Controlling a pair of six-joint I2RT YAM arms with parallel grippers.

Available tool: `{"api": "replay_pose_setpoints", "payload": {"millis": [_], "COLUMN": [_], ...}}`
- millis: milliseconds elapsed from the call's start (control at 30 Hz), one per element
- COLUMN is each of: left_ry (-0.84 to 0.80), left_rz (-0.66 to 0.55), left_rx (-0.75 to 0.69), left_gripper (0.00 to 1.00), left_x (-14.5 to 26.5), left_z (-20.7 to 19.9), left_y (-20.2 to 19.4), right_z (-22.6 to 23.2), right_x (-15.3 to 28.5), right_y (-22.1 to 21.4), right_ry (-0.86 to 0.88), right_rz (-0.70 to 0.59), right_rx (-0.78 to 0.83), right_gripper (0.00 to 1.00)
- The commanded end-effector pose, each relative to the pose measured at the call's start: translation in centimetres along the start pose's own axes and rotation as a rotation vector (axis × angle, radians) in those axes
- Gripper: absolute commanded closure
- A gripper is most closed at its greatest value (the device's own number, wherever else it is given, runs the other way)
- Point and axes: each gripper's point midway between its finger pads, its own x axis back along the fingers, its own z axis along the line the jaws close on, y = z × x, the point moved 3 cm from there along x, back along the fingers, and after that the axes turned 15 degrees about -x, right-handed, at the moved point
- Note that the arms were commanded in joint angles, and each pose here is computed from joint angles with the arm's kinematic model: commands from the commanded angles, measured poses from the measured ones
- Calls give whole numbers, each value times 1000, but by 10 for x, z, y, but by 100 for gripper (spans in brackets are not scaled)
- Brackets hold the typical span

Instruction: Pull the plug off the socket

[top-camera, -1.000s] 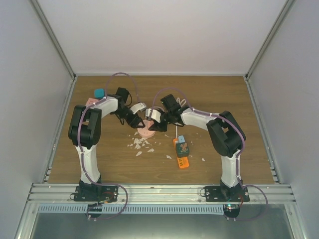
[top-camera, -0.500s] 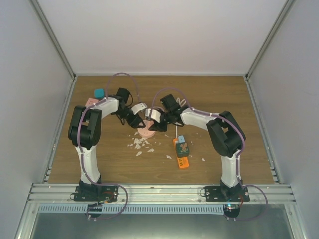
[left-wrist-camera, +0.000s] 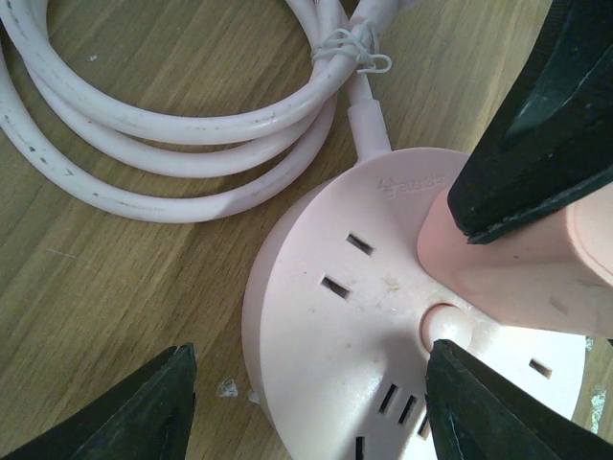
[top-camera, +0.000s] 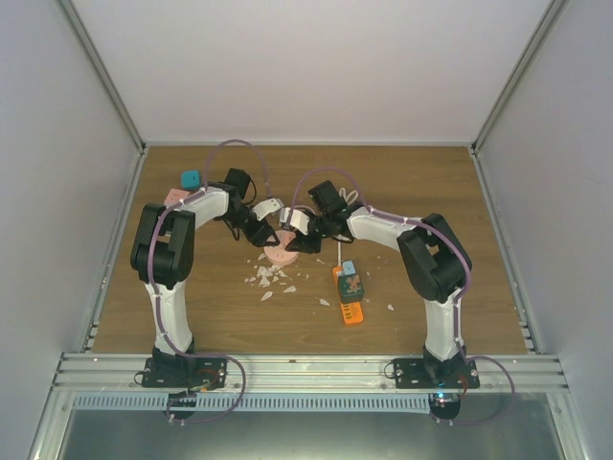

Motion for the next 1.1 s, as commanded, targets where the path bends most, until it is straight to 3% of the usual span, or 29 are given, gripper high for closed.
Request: {"api": "replay_pose_setpoints", "payload": {"millis": [0,1067], "left_ry": [58,92], "left_rz": [270,369], "left_rx": [12,-17], "left_gripper": [35,40], "left_x": [-24,-32], "left_z": [8,12], "left_y": [-60,-70], "right_z": [3,3], "right_x": [25,32], "right_y": [48,56], "right_ry": [46,26], "right_rz": [-150,-142], "right_rx": [34,-15], "right_gripper": [81,85]}}
